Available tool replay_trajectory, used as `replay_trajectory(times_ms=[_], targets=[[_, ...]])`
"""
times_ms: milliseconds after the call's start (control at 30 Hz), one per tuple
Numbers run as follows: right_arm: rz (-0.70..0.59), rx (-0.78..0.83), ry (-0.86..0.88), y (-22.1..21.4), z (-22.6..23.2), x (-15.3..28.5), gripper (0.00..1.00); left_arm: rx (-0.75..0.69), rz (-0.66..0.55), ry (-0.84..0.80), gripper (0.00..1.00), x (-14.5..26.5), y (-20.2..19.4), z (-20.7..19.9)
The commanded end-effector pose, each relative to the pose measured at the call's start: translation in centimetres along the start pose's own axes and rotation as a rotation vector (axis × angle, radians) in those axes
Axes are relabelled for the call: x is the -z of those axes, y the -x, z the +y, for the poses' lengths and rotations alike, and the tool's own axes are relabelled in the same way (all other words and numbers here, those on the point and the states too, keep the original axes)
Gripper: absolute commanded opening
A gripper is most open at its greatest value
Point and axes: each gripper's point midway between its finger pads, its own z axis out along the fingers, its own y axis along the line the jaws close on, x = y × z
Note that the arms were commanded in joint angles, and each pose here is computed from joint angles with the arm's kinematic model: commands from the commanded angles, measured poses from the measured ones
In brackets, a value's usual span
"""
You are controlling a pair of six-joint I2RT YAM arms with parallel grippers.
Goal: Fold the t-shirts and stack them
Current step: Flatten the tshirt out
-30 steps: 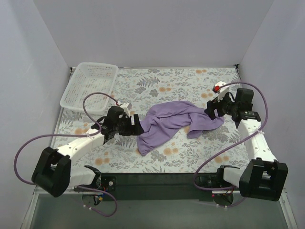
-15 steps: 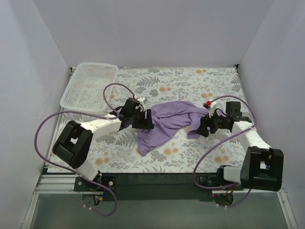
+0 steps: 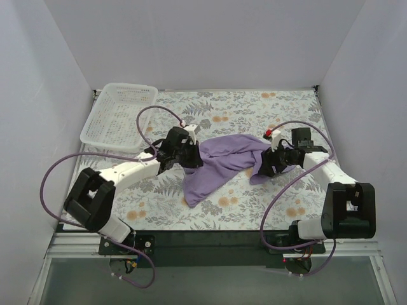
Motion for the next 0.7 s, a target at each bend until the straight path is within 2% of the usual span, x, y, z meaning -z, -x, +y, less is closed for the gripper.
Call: replay_trajectory(times_ms=[0,233,333,400,433,467,533,567,600,667], targets=[[0.023,0.065,-0.027,2.1,-0.2,-0.5,0.70,-0.063,-0.137,-0.114,0.00,4.4,3.7,-3.7],[0.117,0.124,-0.074,1.4,-0.6,-1.9,0.67,-0.042,-0.141,-0.185,0.00,7.2,1.8,-4.7],[0.166,0.143,-0.097,0.7,-0.9,-2.5,0.63,-0.034,-0.145,-0.209,0.00,8.1,1.3,-5.1],[0.188,0.153,-0.102,0.6,-1.1,-3.0,0.56,-0.027,-0.146,-0.219,0.00,8.5,1.1,-5.2],[0.196,0.154,-0.112,0.6,-1.3,-3.0,0.52,-0.027,-0.145,-0.231,0.00,8.9,0.8,-5.4],[0.201,0.147,-0.117,0.6,-1.5,-3.1,0.41,-0.027,-0.145,-0.238,0.00,9.2,0.7,-5.5],[0.189,0.156,-0.137,1.5,-1.9,-2.9,0.25,-0.020,-0.140,-0.249,0.00,9.6,0.0,-5.5],[0.174,0.164,-0.148,2.2,-2.1,-2.5,0.09,-0.018,-0.138,-0.250,0.00,9.7,-0.3,-5.4],[0.154,0.175,-0.163,3.2,-2.2,-2.1,0.02,-0.017,-0.133,-0.252,0.00,9.8,-0.7,-5.3],[0.100,0.208,-0.207,5.4,-2.7,-0.4,0.01,-0.015,-0.129,-0.259,0.00,10.3,-1.3,-5.3]])
